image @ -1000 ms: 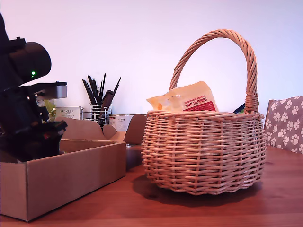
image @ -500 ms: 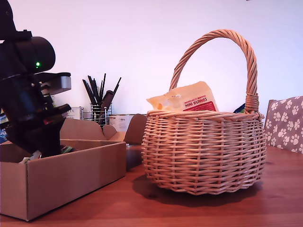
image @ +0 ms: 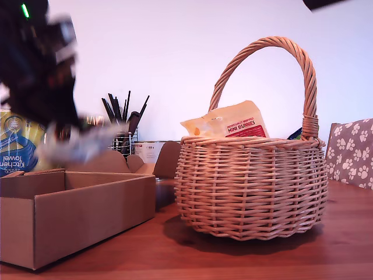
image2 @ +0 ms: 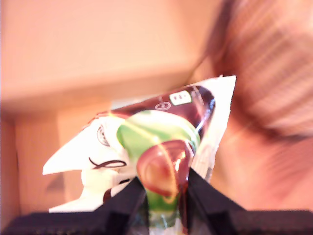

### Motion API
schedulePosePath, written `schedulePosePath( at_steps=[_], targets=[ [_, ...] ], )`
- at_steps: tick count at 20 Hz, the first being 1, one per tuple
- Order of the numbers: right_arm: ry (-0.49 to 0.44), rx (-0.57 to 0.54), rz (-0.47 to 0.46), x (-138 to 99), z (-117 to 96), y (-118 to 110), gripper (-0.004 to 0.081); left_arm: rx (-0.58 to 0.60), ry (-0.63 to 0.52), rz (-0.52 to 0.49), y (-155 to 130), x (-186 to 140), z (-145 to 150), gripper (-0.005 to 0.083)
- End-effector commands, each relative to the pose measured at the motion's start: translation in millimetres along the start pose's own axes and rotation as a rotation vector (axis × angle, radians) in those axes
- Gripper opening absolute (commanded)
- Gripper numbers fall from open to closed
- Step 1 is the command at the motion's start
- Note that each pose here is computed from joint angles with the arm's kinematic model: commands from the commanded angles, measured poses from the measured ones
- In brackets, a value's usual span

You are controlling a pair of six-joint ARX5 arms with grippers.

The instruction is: Move the bags of Easter eggs from the cardboard box on the left into the woven basket on the right side.

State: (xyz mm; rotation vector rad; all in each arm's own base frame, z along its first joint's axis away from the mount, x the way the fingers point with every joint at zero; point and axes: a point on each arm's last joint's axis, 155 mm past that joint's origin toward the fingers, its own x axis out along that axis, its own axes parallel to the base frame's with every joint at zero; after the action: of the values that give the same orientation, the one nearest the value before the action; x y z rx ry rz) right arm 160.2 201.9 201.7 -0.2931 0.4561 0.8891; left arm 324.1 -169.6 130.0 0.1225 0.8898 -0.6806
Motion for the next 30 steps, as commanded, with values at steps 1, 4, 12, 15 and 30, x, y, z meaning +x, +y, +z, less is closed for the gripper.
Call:
schedulePosePath(
  at_steps=[1,4,12,15,30],
  targets=[
    [0.016,-0.006,-0.028,-2.1,-6.0,-4.6,-0.0013,0.005,-0.041,-0.043,-16.6,-9.3,9.0,0.0072],
    [-0.015,-0.003,-0.081,-12.1,-2.8,-14.5,-0.0013,0.062,-0.121,-0.112,-49.7,-23.0,27.4,0.0072],
    [-0.027,0.041,-0.256,-42.1,-15.7,-46.0,-0.0013,0.18,-0.299,-0.284,-138.2,-29.9,69.8,0.0072],
    [-0.045,0.068,-0.256,-46.8,-15.5,-46.1,-0.0013,0.201,-0.42,-0.314,-160.5,-34.1,97.7,0.0072],
    [-0.059,0.066,-0.256,-47.5,-12.3,-46.1,-0.0013,0.238,-0.434,-0.313,-214.1,77.8,130.3,0.0072]
  ],
)
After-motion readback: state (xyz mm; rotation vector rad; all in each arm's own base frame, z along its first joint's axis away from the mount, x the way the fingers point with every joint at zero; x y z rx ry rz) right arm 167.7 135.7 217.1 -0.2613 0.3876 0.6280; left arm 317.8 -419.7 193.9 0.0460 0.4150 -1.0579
